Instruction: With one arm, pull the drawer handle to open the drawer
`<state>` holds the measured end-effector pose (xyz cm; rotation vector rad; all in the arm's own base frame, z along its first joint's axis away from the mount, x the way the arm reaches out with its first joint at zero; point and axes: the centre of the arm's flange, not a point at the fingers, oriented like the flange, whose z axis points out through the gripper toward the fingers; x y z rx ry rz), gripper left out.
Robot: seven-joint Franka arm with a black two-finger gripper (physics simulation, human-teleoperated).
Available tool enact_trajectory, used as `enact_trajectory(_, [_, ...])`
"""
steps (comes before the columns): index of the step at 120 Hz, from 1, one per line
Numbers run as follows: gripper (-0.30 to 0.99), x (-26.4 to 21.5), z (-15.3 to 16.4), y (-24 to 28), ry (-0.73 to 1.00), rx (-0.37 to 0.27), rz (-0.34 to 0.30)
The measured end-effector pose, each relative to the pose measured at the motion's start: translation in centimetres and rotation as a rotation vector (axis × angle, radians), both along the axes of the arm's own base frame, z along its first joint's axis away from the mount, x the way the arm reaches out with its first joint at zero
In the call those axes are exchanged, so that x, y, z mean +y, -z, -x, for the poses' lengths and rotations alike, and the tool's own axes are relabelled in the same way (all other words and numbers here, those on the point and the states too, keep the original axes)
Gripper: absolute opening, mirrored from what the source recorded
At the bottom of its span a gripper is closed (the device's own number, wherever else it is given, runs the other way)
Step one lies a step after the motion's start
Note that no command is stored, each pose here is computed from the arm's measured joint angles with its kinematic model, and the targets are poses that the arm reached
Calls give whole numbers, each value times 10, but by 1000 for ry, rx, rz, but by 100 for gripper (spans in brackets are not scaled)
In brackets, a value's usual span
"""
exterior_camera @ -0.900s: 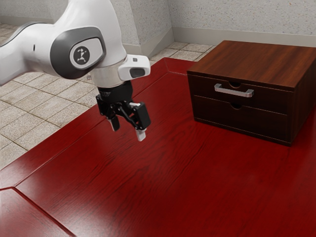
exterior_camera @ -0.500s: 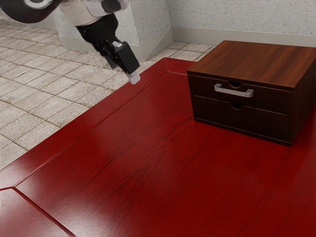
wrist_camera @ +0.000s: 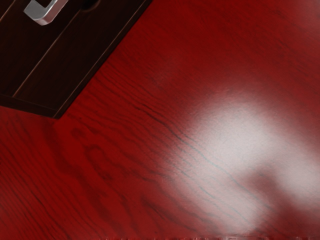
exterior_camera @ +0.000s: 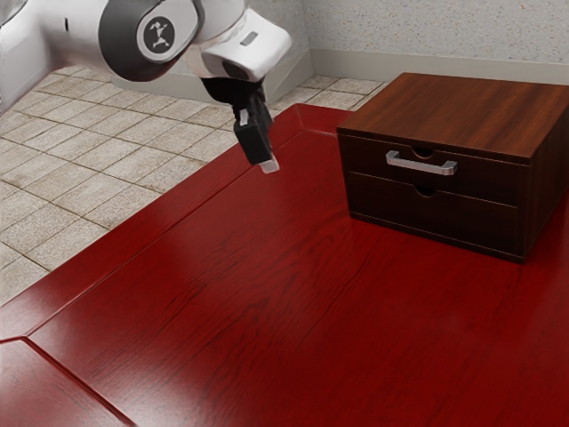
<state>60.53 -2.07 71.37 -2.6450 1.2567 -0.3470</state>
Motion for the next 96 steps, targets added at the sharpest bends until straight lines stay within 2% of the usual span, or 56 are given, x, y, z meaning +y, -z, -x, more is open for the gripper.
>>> enact_trajectory(19, [69, 4, -27, 39, 122, 51, -32])
enact_trajectory(37, [69, 0, -49, 64, 259, 53, -42])
enact_trajectory(64, [69, -37, -88, 90, 450, -5, -93])
enact_trajectory(96, [69, -30, -129, 112, 541, -73, -129])
